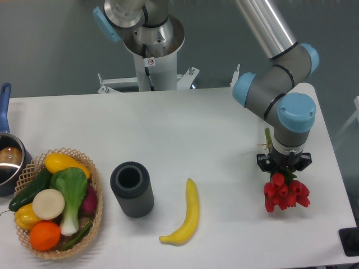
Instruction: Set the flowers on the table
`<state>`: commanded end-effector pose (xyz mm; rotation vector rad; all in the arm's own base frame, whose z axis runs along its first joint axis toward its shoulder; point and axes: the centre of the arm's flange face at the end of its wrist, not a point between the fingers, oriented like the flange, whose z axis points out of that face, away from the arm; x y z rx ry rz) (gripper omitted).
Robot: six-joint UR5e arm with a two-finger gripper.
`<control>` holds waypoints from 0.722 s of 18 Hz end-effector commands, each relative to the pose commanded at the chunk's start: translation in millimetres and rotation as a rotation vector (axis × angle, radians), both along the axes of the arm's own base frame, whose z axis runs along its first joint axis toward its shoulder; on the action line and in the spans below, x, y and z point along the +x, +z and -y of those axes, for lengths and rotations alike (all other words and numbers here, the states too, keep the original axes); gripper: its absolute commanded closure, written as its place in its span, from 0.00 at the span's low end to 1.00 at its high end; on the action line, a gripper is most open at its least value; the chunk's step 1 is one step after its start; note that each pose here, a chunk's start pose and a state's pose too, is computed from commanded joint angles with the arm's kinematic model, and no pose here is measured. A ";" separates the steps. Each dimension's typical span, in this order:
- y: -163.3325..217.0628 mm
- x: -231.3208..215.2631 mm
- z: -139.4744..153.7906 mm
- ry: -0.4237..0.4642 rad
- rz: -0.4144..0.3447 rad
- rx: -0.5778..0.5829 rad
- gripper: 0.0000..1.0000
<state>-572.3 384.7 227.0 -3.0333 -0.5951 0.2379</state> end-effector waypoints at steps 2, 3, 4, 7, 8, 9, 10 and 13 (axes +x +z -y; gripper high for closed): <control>2.4 0.3 -0.3 -0.010 -0.008 -0.005 0.14; 6.6 0.6 0.1 -0.012 -0.015 -0.006 0.06; 9.4 0.4 0.0 -0.014 -0.019 -0.004 0.01; 27.3 2.4 1.7 -0.023 -0.042 0.007 0.00; 37.6 0.9 6.6 -0.021 -0.056 0.011 0.00; 52.2 0.1 11.7 -0.026 -0.077 0.019 0.00; 65.1 0.4 16.1 -0.045 -0.093 0.021 0.00; 96.0 -6.6 46.7 -0.133 -0.127 0.002 0.00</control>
